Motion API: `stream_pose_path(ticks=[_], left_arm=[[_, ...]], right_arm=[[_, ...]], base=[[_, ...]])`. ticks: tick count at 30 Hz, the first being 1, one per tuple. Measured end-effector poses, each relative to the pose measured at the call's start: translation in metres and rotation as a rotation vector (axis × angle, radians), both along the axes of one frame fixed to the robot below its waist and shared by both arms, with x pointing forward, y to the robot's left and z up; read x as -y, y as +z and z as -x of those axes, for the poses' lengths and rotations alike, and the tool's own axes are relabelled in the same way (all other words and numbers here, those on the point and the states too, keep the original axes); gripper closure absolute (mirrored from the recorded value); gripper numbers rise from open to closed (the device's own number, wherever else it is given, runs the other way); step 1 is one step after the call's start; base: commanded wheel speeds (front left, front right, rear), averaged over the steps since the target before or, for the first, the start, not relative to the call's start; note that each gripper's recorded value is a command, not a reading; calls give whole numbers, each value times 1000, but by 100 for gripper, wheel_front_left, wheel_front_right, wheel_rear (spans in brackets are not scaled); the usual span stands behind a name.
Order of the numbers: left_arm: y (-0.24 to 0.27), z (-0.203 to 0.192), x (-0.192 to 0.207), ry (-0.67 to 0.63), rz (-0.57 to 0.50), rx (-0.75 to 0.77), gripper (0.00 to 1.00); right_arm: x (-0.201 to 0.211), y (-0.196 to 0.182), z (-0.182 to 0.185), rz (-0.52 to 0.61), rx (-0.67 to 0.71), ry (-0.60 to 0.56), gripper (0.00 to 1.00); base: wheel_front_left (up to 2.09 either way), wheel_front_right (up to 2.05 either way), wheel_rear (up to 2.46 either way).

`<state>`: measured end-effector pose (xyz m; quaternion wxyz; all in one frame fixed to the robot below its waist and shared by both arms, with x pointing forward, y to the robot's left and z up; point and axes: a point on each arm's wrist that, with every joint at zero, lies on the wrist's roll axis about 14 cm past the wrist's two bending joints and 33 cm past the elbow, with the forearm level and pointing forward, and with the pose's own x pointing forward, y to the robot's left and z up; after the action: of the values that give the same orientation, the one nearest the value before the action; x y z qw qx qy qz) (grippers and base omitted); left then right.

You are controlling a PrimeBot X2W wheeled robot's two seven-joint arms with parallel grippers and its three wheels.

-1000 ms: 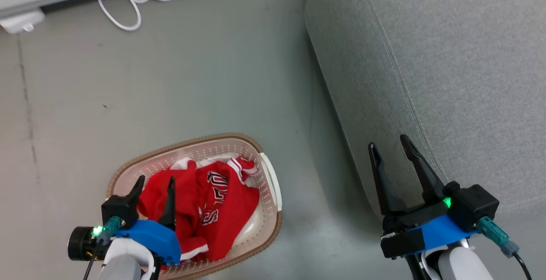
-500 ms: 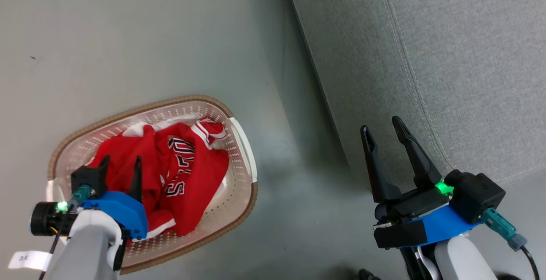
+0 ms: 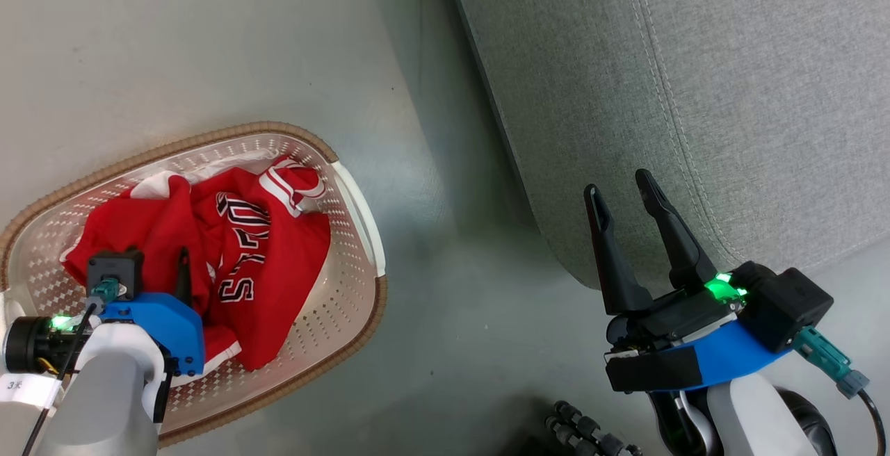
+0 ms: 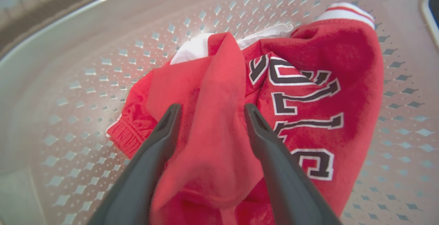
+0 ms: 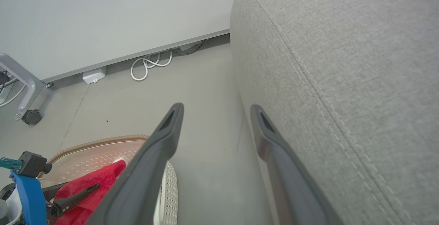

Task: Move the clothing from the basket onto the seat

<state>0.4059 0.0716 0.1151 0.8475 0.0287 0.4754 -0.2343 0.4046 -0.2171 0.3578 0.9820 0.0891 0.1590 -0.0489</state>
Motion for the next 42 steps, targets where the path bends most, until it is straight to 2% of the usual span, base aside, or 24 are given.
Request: stream_pose_path(ticks=[5, 12, 13, 14, 15, 16, 34, 42], left_arm=[[-15, 7, -6, 15, -52, -53, 0], [-19, 8, -6, 25, -64, -68, 0], [-19, 8, -5, 26, -64, -69, 22], [-19, 9, -5, 27, -64, -70, 64], [-18, 9, -5, 30, -62, -71, 94], [-18, 9, -4, 32, -60, -71, 100], [-11, 7, -2, 58, -32, -60, 100], [10, 2, 1, 72, -13, -23, 100]], right_arm=[[1, -6, 1, -7, -16, -9, 0], [1, -6, -3, -13, -10, -9, 0], [1, -6, -3, -13, -10, -9, 0], [1, -6, -3, -14, -10, -8, 0], [1, -6, -3, -15, -10, -8, 0], [1, -6, -3, -16, -9, -8, 0], [-6, -5, -9, -30, 4, 10, 0], [-11, 11, -15, -30, 54, 32, 0]], base=[[0, 0, 0], [0, 0, 0], [0, 0, 0], [0, 0, 0], [0, 0, 0], [0, 0, 0], [0, 0, 0], [0, 0, 0]])
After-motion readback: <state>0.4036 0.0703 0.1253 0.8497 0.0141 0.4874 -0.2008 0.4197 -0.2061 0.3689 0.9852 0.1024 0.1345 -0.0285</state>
